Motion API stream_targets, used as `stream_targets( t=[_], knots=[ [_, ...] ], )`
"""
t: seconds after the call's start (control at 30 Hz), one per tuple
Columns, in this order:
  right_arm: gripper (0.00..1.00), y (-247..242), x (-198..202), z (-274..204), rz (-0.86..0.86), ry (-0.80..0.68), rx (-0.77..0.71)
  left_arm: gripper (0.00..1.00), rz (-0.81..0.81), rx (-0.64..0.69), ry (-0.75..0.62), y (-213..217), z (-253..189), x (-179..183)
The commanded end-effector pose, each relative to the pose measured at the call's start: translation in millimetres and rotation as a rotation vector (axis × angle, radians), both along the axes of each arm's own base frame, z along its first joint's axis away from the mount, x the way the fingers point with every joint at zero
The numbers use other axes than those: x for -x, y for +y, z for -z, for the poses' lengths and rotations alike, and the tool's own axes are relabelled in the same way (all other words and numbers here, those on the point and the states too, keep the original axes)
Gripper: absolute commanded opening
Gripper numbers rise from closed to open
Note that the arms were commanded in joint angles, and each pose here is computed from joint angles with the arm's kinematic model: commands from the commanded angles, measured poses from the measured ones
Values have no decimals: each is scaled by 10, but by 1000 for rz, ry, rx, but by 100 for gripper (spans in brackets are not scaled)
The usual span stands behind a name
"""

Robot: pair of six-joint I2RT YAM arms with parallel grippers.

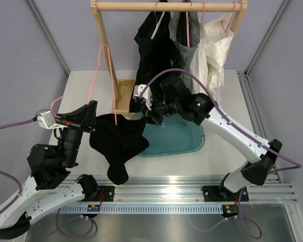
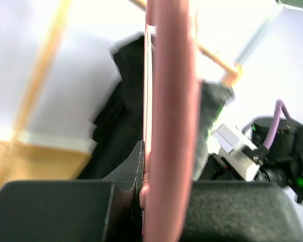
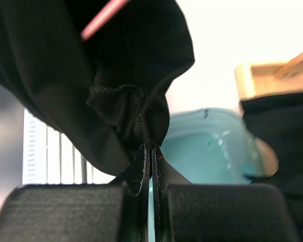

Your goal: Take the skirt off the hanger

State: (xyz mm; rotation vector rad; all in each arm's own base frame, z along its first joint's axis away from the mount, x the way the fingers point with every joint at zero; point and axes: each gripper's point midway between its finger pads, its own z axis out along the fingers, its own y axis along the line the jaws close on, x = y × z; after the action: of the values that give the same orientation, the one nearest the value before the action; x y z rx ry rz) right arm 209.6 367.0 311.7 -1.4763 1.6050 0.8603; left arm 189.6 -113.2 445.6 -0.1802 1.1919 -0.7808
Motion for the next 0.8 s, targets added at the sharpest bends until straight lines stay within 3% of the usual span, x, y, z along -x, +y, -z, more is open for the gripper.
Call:
stream_targets(
  t=[0.0,0.13,0.33,0.63,0.77],
  knots=[
    [0,185,-75,-284,-5,-57,-43,0,-192,4,-74,427,-406,1],
    [0,546,126,-299,-74,-20,-49,0,-196,-64,-68,275,-311,-100],
    [0,945,293,242,-106,34,50,0,-223,-28,-96,172,-246,-211],
    [0,782,280,464,-148,-55,107,0,-313,-204,-95,21,-22,-520],
    [0,656,320,574,-202,-114,144,0,-330,-189,-60,89,188,-709]
  ],
)
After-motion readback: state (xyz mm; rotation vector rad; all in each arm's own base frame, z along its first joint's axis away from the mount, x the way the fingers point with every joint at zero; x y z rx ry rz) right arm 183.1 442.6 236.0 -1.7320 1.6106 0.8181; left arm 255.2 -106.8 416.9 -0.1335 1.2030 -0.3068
